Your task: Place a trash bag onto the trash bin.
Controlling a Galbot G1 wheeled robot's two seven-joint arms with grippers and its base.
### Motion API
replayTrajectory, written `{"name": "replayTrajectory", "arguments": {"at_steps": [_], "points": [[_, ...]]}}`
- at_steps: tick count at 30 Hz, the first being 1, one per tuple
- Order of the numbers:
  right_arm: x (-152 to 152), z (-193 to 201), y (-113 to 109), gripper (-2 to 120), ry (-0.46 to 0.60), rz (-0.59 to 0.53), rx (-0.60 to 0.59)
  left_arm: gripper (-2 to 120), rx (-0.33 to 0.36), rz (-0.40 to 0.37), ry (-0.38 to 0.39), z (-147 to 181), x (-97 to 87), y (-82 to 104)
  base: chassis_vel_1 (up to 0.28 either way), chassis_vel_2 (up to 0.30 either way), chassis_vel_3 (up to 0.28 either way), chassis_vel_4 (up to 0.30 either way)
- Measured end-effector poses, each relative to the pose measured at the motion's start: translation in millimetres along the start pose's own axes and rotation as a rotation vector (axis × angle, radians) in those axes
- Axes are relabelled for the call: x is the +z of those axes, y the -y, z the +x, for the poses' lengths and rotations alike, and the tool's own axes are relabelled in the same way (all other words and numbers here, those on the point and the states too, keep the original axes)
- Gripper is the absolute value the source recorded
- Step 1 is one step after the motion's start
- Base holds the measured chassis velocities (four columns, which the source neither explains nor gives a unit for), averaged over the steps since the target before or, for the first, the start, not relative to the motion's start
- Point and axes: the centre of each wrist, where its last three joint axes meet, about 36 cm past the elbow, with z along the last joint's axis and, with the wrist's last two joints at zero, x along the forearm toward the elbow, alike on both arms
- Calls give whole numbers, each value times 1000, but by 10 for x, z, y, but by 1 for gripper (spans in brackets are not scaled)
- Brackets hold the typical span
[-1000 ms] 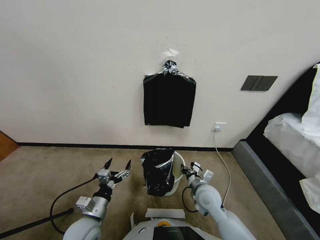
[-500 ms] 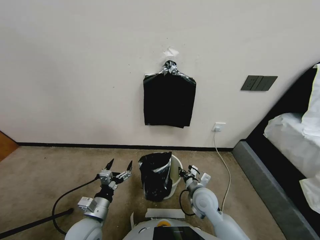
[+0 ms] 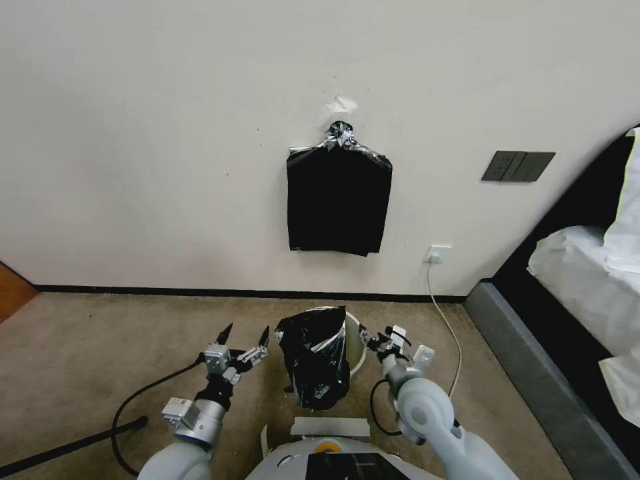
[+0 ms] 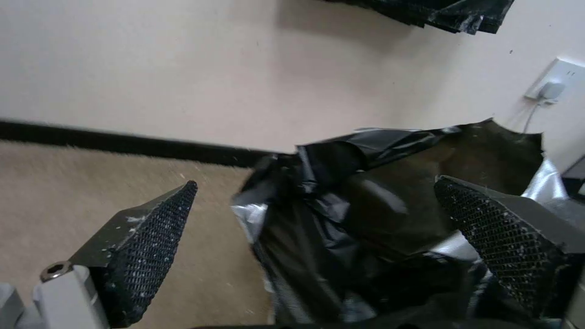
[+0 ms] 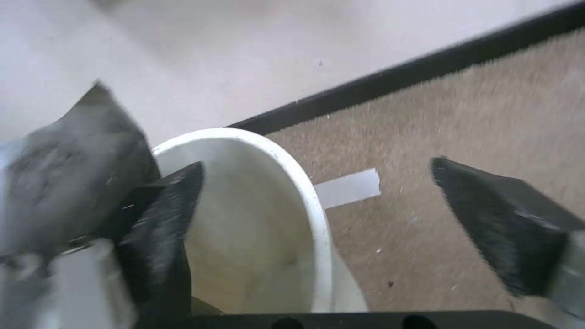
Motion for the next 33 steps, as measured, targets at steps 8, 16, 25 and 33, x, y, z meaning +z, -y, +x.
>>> {"name": "replayTrajectory", "arguments": {"at_steps": [8,16,25,33], "points": [[-9,93,3,100,12,36,-19,100,-56,57,-168,-367,-140,85,0,0,0,0],[-177,260,34,100,51,117,-109,97,-143,74,-279,-889,-161,192,0,0,0,0],[-818,452,-28,100,-62,149,-295,95,-146,95,-314,-1170,-236,185,0,0,0,0],[-1158,230,-163,100,-188,175,-394,95,-184,139,-384,-1301,-187,202,0,0,0,0]]}}
